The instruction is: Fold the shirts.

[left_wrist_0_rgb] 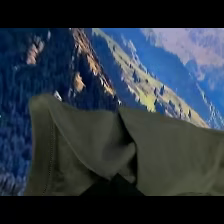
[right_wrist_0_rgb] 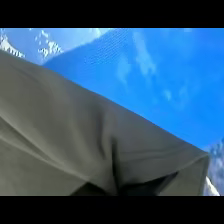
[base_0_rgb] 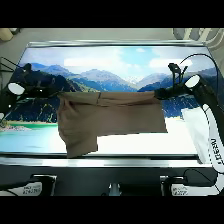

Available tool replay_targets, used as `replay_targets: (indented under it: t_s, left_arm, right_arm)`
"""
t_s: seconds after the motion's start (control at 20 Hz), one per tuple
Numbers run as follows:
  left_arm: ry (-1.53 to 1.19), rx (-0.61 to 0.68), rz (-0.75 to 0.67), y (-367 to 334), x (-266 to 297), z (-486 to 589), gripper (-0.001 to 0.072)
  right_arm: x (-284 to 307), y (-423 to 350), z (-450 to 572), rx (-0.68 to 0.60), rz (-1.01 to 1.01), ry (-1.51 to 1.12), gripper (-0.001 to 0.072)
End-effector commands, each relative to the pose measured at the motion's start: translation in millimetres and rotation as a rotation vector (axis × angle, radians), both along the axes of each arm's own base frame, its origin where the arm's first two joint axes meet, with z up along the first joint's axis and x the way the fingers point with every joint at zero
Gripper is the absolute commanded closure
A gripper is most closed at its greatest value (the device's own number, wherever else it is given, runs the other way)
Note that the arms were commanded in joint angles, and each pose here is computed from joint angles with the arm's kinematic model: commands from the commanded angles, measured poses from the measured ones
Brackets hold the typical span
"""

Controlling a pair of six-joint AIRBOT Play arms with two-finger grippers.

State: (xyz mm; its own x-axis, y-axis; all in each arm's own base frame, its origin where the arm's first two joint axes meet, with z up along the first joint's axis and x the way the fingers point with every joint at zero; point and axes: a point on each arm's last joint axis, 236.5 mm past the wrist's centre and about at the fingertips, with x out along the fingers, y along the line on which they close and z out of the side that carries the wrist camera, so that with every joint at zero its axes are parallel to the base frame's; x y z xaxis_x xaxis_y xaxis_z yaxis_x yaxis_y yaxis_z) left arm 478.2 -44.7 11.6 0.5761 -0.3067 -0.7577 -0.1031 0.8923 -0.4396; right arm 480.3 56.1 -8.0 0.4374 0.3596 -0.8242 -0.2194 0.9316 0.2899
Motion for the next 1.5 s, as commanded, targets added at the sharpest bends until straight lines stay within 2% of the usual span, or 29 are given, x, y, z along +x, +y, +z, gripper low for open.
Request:
replay_targets:
  t_s: [0.0,0.05,0.1,0.25,0.3,0.35,0.45,0.6,0.75,0.8,0.95,1.05,1.15,1.2,1.25,1.4,1.45]
  left_arm:
    - [0.080,-0.034,-0.049,-27.3,-6.5,-27.8,0.0512]
    - [0.108,-0.040,-0.070,-26.0,-11.6,-22.3,0.0280]
    - [0.153,-0.038,-0.097,-18.0,-20.2,-15.4,0.0142]
    - [0.375,-0.030,-0.156,21.4,-74.9,-10.5,0.0182]
    - [0.456,-0.040,-0.168,31.6,-100.6,-16.0,0.0185]
    - [0.523,-0.055,-0.158,38.2,-125.1,-25.2,0.0213]
    - [0.612,-0.093,-0.127,36.5,-169.2,-50.2,0.0213]
    - [0.682,-0.125,-0.140,16.7,-224.8,-91.5,0.0214]
    - [0.664,-0.163,-0.125,0.6,-231.9,-113.9,0.0214]
    - [0.653,-0.163,-0.120,-3.1,-229.2,-117.9,0.0214]
    - [0.599,-0.137,-0.118,-10.5,-213.8,-122.8,0.0219]
    - [0.561,-0.127,-0.110,-13.6,-203.7,-123.2,0.0343]
    - [0.553,-0.126,-0.080,-13.3,-198.7,-123.7,0.0555]
    - [0.549,-0.125,-0.080,-13.0,-197.7,-123.2,0.0600]
    - [0.545,-0.123,-0.084,-12.8,-197.2,-122.4,0.0677]
    - [0.530,-0.119,-0.087,-12.6,-195.8,-118.8,0.0685]
    - [0.520,-0.115,-0.092,-12.5,-194.8,-116.6,0.0685]
  right_arm:
    - [13.9,1.5,-4.7,0.056,-0.049,-0.016,0.0341]
    - [10.4,-7.1,6.4,0.044,-0.009,-0.019,0.0170]
    - [3.4,-23.3,21.6,0.011,0.058,-0.025,0.0155]
    - [-49.7,-109.1,35.8,-0.093,0.058,0.143,0.0170]
    - [-79.3,-131.8,28.2,-0.088,0.030,0.252,0.0193]
    - [-106.2,-143.1,17.7,-0.061,0.016,0.346,0.0226]
    - [-147.2,-144.5,-3.8,0.003,0.037,0.477,0.0224]
    - [-172.7,-125.1,-33.5,0.080,0.053,0.557,0.0224]
    - [-184.1,-115.4,-47.6,0.085,0.080,0.589,0.0203]
    - [-183.2,-113.1,-50.0,0.081,0.089,0.583,0.0173]
    - [-181.5,-106.9,-57.9,0.069,0.107,0.575,0.0162]
    - [-181.3,-98.9,-66.9,0.054,0.129,0.570,0.0150]
    - [-178.3,-87.7,-78.9,0.032,0.154,0.553,0.0104]
    - [-176.0,-81.9,-84.5,0.022,0.166,0.549,0.0084]
    - [-174.4,-76.1,-90.4,0.017,0.180,0.554,0.0084]
    - [-172.7,-54.9,-106.2,0.043,0.207,0.587,0.0102]
    - [-170.8,-45.9,-109.0,0.059,0.216,0.588,0.0165]
